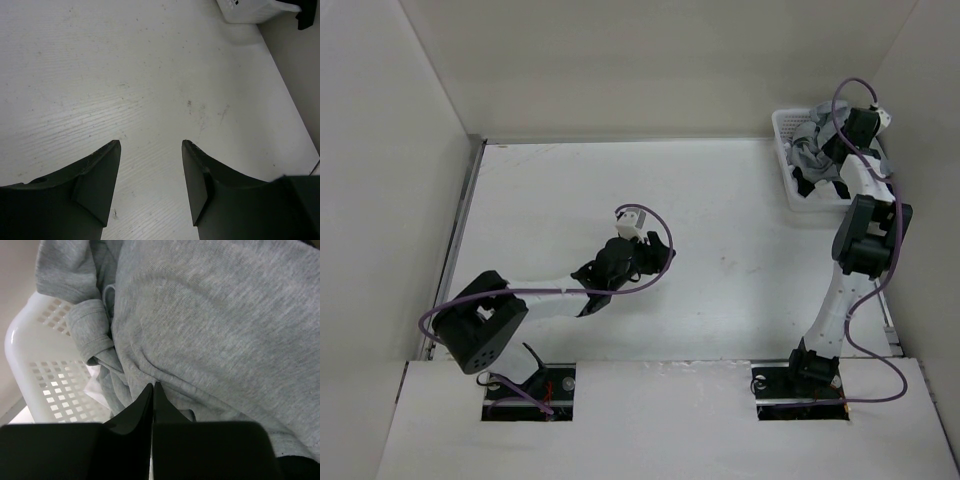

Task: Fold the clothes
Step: Grab the tank top from the pile, then move the tank top to the center of the board

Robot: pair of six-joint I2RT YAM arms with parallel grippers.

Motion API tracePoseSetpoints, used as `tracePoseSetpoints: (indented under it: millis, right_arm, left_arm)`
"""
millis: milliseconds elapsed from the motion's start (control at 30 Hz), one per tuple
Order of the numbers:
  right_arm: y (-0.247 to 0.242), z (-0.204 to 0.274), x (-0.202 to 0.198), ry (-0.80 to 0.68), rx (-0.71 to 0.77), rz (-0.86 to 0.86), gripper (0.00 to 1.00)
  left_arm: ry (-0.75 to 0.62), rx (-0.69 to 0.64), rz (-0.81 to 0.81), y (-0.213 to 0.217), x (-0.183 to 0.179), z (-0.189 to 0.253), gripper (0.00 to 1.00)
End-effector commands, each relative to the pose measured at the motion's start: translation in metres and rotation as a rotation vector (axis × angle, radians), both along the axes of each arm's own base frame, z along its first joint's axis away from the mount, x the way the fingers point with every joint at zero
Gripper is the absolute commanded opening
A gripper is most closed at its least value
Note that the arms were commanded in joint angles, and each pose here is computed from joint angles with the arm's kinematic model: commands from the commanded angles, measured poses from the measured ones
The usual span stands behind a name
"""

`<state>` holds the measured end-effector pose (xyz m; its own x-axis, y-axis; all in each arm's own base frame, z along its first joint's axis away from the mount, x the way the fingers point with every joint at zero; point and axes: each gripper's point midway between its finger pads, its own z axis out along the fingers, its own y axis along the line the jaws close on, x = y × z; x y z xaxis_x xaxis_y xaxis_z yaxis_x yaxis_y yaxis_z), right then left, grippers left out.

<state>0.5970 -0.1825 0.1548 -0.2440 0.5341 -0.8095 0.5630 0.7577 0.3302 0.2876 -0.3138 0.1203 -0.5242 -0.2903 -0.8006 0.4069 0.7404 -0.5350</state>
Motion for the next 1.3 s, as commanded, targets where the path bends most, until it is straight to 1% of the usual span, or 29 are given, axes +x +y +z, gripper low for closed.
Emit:
tracePoseSetpoints:
  millis: [0,100,200,267,400,500,567,633,700,767,867,1000,1033,1067,1100,1133,1200,1233,1267]
  right_arm:
    - [-0.001,0.064,0.004,-0.154,-0.040,-0.012,0.00]
    - [0.010,0.126,-0.010,-0.314,-0.071,-0.004,0.00]
    - [0.029,0.200,-0.037,-0.459,-0.107,0.012,0.00]
    - [0.050,0.249,-0.060,-0.553,-0.124,0.040,0.00]
    - [0.109,0.339,-0.116,-0.752,-0.155,0.127,0.00]
    - [0.157,0.393,-0.165,-0.880,-0.146,0.205,0.00]
    - [0.185,0.420,-0.197,-0.947,-0.128,0.265,0.00]
    - [0.215,0.435,-0.225,-0.983,-0.094,0.334,0.00]
    - [0.243,0.424,-0.241,-0.956,-0.039,0.395,0.00]
    - [0.273,0.386,-0.246,-0.891,0.021,0.457,0.01]
    - [0.325,0.288,-0.250,-0.741,0.146,0.538,0.01]
    - [0.391,0.133,-0.286,-0.511,0.336,0.634,0.03]
    - [0.402,0.098,-0.297,-0.436,0.374,0.641,0.06]
    - [0.409,0.068,-0.308,-0.369,0.398,0.648,0.12]
    - [0.413,0.048,-0.319,-0.320,0.406,0.663,0.20]
    - [0.414,0.035,-0.330,-0.287,0.395,0.682,0.31]
    - [0.408,0.025,-0.343,-0.258,0.369,0.687,0.47]
    - [0.400,0.025,-0.347,-0.251,0.355,0.674,0.51]
    - [0.390,0.023,-0.349,-0.245,0.338,0.650,0.52]
  left_arm:
    - [-0.030,-0.052,-0.003,-0.004,0.005,0.013,0.51]
    - [-0.024,-0.054,0.006,-0.002,0.007,0.012,0.50]
    - [-0.023,-0.058,0.013,0.000,0.009,0.012,0.50]
    - [-0.023,-0.065,0.017,0.001,0.010,0.013,0.50]
    - [-0.031,-0.083,0.033,0.005,0.014,0.020,0.50]
    - [-0.036,-0.115,0.058,0.013,0.018,0.033,0.50]
    - [-0.034,-0.140,0.080,0.020,0.021,0.041,0.50]
    - [-0.040,-0.170,0.105,0.031,0.024,0.054,0.50]
    - [-0.034,-0.191,0.140,0.048,0.026,0.062,0.51]
    - [-0.019,-0.221,0.172,0.064,0.026,0.067,0.51]
    - [0.011,-0.246,0.179,0.078,0.014,0.062,0.52]
    - [0.082,-0.211,0.232,0.105,0.002,0.028,0.53]
    - [0.105,-0.189,0.240,0.111,-0.001,0.017,0.53]
    - [0.132,-0.163,0.241,0.114,-0.005,0.005,0.53]
    - [0.161,-0.138,0.231,0.115,-0.009,-0.006,0.53]
    - [0.195,-0.109,0.219,0.114,-0.013,-0.019,0.53]
    - [0.244,-0.059,0.194,0.111,-0.022,-0.038,0.53]
    - [0.274,-0.037,0.177,0.108,-0.028,-0.049,0.52]
    - [0.297,-0.018,0.158,0.105,-0.034,-0.057,0.51]
